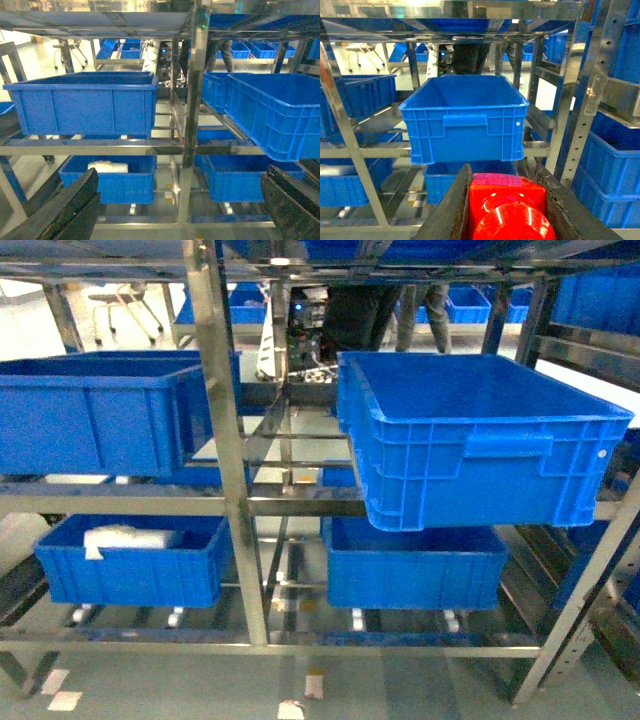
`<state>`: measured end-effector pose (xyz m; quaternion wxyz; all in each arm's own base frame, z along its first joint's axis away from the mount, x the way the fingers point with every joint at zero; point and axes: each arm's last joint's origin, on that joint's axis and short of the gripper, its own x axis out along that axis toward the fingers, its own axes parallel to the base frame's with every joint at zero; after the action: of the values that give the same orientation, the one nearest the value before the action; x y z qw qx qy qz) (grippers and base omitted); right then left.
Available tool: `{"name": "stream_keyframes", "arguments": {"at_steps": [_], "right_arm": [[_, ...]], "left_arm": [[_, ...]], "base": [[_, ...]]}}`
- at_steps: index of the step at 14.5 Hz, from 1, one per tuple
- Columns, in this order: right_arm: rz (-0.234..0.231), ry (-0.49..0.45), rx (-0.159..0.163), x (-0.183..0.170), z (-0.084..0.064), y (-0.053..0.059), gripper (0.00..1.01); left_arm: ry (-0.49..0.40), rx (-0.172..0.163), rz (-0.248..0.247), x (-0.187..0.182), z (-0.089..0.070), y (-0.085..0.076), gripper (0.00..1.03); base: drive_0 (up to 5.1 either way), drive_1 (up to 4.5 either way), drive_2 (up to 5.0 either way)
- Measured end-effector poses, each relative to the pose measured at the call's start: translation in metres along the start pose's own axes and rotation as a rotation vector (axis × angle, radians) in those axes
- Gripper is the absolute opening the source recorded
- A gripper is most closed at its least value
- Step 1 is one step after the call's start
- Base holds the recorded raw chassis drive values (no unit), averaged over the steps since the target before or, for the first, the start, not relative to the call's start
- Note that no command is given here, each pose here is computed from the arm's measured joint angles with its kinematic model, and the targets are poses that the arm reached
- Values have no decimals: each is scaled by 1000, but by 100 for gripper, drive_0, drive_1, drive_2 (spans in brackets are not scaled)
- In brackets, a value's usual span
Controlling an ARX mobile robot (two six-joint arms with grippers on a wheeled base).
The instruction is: Pick red block from blue box to shelf
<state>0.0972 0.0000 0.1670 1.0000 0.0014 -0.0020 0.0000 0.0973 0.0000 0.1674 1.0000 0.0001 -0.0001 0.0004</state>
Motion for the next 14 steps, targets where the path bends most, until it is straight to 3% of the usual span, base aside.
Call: {"name": "stream_keyframes", "arguments": {"at_steps": [14], "right_arm": [[0, 0, 0, 0, 0, 0, 29]], "left_arm": [[-3, 0, 0, 0, 0, 0, 98]], "base": [[15, 436, -405]]}}
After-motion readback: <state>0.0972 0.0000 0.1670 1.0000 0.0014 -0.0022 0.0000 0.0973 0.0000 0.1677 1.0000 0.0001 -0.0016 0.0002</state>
